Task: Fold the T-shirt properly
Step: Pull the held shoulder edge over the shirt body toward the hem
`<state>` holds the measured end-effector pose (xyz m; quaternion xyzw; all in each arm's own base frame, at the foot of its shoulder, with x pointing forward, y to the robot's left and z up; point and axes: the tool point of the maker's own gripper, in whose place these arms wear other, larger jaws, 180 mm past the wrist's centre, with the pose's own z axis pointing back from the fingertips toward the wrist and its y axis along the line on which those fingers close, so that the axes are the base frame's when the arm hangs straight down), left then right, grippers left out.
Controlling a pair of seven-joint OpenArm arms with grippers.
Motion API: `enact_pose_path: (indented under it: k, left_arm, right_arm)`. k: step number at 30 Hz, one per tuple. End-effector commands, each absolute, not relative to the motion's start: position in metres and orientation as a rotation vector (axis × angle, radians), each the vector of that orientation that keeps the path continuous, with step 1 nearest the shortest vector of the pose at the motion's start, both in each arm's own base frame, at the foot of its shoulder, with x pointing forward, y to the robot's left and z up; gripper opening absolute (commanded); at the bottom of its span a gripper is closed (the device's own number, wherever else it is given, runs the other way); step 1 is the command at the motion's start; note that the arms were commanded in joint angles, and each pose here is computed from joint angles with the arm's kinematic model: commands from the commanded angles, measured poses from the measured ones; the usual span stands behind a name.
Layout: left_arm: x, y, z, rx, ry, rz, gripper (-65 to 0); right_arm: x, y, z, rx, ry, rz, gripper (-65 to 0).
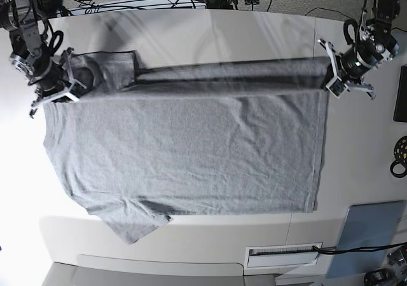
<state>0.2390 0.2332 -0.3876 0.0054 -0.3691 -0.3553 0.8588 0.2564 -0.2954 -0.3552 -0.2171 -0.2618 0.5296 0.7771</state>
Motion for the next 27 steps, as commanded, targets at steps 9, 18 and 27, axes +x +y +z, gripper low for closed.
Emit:
enact_pose_path:
  k: [9, 18, 27]
  left_arm:
    - [0.253, 0.239, -0.374, 0.039, -0.817, -0.754, -65.0]
    - [0.253, 0.239, -0.374, 0.039, -0.818, -0.754, -65.0]
    - [0.257, 0.238, -0.371, 0.042, -0.830, -0.754, -65.0]
  right_arm:
    - [0.295, -0.291, -0.344, -0.552, -0.590, 1.194, -65.0]
    - [0.307, -0.289, -0.334, -0.566, -0.626, 1.188, -65.0]
    - [0.307, -0.289, -0.334, -0.566, -0.626, 1.188, -65.0]
